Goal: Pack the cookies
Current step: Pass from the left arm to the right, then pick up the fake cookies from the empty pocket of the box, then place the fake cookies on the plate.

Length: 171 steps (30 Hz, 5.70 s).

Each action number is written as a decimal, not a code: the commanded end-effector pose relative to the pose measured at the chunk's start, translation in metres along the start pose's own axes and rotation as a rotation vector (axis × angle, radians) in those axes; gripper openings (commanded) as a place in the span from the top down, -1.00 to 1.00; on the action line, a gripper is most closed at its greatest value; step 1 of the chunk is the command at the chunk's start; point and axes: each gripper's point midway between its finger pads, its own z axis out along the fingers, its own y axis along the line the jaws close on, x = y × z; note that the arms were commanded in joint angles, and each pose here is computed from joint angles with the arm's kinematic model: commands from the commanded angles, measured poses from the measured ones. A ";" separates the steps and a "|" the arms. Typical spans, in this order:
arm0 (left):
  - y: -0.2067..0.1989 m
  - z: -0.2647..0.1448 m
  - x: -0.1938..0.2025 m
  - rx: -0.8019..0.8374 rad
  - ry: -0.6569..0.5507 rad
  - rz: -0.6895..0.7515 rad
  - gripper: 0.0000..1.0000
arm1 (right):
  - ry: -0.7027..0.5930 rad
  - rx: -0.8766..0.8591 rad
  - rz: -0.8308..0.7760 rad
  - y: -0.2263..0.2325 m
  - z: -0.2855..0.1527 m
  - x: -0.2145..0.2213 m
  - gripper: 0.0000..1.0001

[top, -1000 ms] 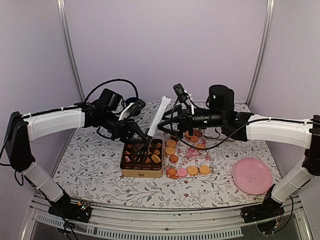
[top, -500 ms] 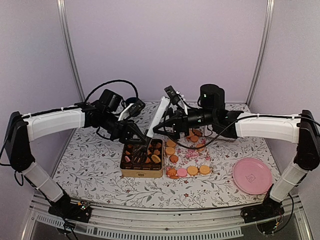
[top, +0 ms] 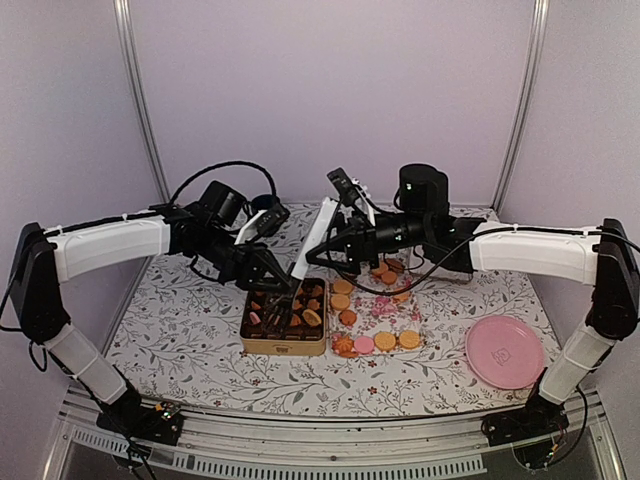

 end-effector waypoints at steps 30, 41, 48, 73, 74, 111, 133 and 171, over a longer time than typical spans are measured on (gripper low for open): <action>0.002 0.004 -0.004 -0.017 0.059 0.021 1.00 | 0.134 0.013 0.012 -0.005 0.026 0.026 -0.01; 0.035 -0.011 -0.002 -0.208 0.106 0.053 0.90 | 0.119 0.231 -0.014 -0.021 0.000 0.023 0.16; 0.077 -0.035 0.004 -0.461 0.155 0.031 0.47 | 0.096 0.393 -0.048 -0.039 -0.014 0.015 0.23; 0.102 -0.179 0.039 -0.866 0.055 -0.065 -0.13 | 0.176 0.739 -0.212 -0.057 -0.003 0.023 0.25; 0.102 -0.182 0.042 -0.875 0.058 -0.064 -0.13 | 0.179 0.742 -0.217 -0.057 -0.001 0.024 0.25; 0.130 -0.131 0.138 -0.794 0.226 -0.154 -0.07 | 0.159 0.777 -0.207 -0.063 0.002 0.028 0.76; 0.156 -0.113 0.182 -0.864 0.436 -0.129 0.03 | -0.021 0.773 -0.087 -0.038 -0.031 0.034 0.74; 0.127 -0.142 0.112 -0.871 0.331 -0.102 -0.70 | 0.027 1.107 0.077 -0.058 -0.168 0.065 0.31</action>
